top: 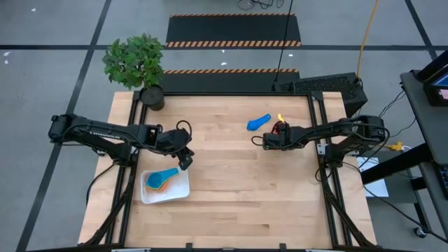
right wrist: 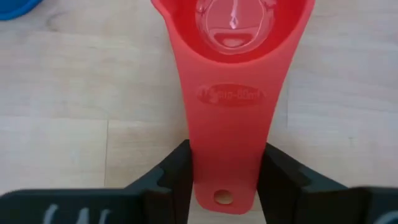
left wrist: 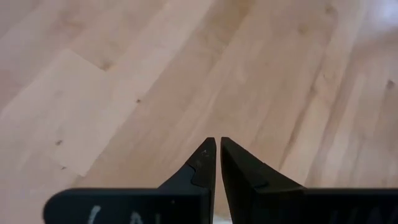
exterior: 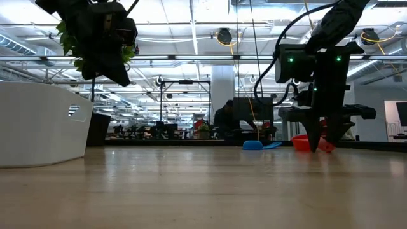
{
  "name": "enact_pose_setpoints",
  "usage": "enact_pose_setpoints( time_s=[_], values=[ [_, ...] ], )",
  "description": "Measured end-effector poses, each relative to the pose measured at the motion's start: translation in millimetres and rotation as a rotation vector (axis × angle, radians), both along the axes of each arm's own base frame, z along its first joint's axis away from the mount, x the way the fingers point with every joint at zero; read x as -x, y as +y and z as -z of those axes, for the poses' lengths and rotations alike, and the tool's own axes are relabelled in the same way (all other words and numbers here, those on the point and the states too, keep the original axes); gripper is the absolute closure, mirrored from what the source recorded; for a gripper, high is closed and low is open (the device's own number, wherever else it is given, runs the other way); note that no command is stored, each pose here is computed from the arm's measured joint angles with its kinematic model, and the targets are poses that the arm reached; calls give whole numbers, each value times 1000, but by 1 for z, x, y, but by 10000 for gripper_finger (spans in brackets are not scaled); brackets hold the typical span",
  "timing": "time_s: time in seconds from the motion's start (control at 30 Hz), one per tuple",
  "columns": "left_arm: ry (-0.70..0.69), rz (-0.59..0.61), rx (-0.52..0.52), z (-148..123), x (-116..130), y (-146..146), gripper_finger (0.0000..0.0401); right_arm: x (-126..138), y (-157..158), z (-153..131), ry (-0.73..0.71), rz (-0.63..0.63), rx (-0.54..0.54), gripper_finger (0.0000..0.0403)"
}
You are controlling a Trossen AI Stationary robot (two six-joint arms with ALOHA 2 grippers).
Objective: Nest measuring cups in basket
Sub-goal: Stack the red measuring cup on top of the light blue measuring cup in the white bin
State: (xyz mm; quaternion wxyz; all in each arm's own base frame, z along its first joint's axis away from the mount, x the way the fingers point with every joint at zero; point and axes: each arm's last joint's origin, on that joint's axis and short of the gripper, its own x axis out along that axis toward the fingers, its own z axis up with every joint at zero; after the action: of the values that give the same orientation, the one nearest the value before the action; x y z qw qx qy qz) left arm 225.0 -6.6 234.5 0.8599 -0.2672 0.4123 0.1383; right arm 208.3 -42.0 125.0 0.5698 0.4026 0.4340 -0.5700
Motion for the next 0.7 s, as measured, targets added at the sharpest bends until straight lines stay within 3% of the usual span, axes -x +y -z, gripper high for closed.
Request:
enact_pose_setpoints(
  time_s=[0.3, 0.57, 0.7],
  values=[
    [-4, -73, -6, 0, 0, 1, 375, 4, 3, -19, -75, -138, -41, 262],
    [-5, -90, -25, 0, 0, 2, 375, -8, 6, -47, -307, -534, -31, 276],
    [-5, -87, -42, 0, 0, 3, 375, -12, 7, -58, -429, -613, -36, 267]
  ],
)
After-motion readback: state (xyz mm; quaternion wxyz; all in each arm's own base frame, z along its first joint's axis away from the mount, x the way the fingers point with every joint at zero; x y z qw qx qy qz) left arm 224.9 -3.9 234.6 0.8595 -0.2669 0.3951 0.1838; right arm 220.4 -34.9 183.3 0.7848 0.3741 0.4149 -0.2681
